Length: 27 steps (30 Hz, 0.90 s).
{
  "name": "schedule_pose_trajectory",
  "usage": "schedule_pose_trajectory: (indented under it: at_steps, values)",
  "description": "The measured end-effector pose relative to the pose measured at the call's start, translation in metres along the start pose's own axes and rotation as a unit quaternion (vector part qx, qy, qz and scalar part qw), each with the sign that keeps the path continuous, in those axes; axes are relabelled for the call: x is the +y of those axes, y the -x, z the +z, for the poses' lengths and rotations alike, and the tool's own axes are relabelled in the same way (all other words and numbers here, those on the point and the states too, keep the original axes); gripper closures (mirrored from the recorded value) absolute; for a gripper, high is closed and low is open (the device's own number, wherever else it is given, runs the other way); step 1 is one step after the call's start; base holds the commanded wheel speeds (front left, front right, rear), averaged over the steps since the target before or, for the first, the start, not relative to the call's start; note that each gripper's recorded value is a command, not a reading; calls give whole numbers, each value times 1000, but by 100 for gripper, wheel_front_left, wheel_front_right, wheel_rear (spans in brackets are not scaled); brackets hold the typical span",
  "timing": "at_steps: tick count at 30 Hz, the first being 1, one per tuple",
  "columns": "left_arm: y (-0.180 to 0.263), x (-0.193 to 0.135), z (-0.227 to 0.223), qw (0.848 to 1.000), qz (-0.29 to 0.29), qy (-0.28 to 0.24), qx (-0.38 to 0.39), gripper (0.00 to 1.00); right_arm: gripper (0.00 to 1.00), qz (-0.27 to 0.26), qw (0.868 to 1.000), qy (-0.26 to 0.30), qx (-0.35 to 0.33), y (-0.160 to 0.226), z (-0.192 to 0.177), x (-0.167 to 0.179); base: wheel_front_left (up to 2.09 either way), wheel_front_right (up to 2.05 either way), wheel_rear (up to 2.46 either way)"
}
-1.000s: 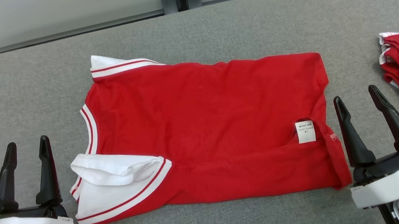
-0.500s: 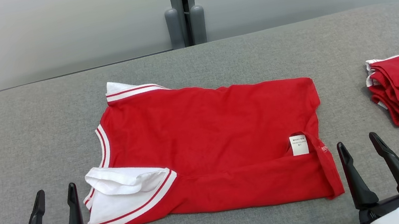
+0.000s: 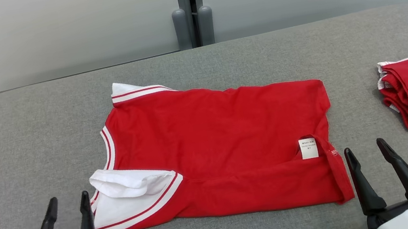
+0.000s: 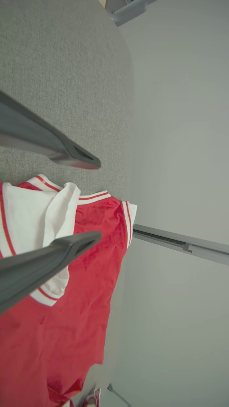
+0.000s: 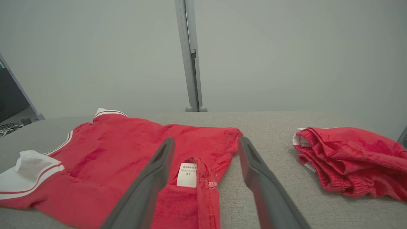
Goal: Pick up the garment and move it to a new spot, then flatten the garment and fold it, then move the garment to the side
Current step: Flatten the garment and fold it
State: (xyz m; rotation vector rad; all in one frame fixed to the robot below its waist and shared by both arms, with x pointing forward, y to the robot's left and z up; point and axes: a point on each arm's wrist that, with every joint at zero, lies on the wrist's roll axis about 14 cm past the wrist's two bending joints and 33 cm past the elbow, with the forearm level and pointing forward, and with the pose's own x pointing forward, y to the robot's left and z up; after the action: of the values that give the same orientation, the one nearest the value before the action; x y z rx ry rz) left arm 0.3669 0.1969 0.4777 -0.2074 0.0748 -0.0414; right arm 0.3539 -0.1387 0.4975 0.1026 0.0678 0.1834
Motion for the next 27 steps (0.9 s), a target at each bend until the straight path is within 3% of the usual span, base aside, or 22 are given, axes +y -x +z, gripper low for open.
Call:
schedule_pose_trajectory:
  at_steps: [5, 12, 22, 23, 24, 25, 26, 27]
  values:
    - [1, -7, -36, 998, -11, 17, 64, 0, 0, -3, 998, -15, 61, 2, -37, -1, 0, 0, 0]
    - [19, 8, -104, 982, 18, 54, 177, 0, 0, -13, 984, -47, 168, 20, -108, -2, 0, 0, 0]
    - [7, 11, -122, 973, 18, 100, 209, 0, 3, -1, 979, -67, 194, 6, -129, 5, 0, 0, 0]
    - [6, 11, -122, 972, 15, 98, 213, 7, 51, -1, 978, -68, 196, 5, -130, 6, 0, 0, 0]
    - [6, 10, -123, 971, 11, 99, 215, 41, 63, 1, 978, -69, 197, 4, -130, 7, 0, 0, 0]
    - [6, 10, -123, 971, 9, 98, 217, 73, 100, 2, 978, -72, 197, 3, -130, 8, 0, 0, 0]
    - [5, 9, -123, 971, 5, 95, 217, 100, 100, 3, 978, -72, 197, 2, -130, 8, 0, 0, 0]
    - [5, 8, -123, 971, 2, 95, 217, 100, 100, 3, 978, -72, 196, 2, -131, 8, 0, 0, 0]
